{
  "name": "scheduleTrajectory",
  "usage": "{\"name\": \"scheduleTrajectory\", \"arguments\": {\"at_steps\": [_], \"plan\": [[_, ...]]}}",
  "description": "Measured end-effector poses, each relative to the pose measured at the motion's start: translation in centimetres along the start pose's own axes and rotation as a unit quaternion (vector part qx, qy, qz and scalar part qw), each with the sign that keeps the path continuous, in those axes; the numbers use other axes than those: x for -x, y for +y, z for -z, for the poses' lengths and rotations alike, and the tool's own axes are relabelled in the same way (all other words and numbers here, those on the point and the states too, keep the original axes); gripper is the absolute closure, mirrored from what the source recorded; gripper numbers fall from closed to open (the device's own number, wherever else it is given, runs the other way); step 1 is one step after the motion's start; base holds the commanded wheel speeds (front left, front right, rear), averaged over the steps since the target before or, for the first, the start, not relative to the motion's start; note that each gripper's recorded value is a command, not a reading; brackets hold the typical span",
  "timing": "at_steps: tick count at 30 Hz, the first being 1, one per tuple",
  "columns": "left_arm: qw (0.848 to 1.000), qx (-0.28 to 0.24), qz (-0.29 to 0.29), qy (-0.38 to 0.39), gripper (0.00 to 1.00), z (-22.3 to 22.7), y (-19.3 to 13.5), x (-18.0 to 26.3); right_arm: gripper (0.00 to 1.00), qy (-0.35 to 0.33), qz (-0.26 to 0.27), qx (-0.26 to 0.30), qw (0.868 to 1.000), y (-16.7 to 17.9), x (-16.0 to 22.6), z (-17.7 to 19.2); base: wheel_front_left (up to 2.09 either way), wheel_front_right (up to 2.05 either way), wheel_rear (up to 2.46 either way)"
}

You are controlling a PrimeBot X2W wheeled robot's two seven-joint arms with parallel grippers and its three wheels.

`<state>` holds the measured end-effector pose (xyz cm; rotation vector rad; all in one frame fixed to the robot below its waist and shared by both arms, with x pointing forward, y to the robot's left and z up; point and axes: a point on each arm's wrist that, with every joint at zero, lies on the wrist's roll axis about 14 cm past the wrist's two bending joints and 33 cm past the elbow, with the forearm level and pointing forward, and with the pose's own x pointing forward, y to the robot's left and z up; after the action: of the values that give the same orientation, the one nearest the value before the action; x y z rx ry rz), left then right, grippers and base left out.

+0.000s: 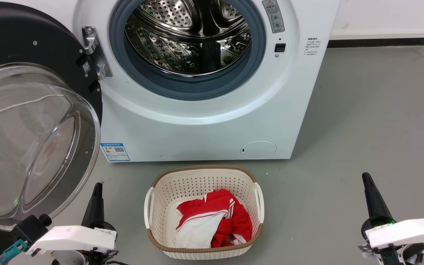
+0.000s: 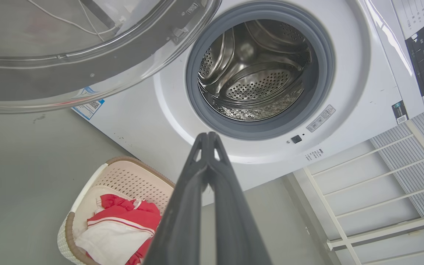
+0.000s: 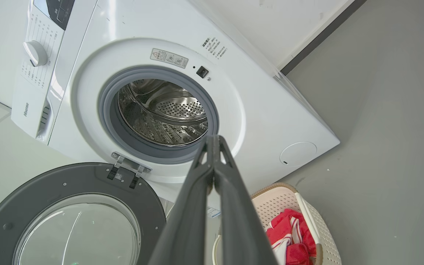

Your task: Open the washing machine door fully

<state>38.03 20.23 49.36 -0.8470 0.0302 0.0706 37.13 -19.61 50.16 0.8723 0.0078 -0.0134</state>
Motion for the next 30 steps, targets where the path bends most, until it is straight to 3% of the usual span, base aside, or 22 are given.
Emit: {"name": "scheduleTrajectory", "arguments": {"at_steps": [30], "plan": [[0.985,0.17,0.004,0.014,1.0,0.16,-0.21,-0.35,1.0,0.004,0.007,-0.163,0.987,-0.31,-0.73,-0.08,0.0,0.0,0.0]]}}
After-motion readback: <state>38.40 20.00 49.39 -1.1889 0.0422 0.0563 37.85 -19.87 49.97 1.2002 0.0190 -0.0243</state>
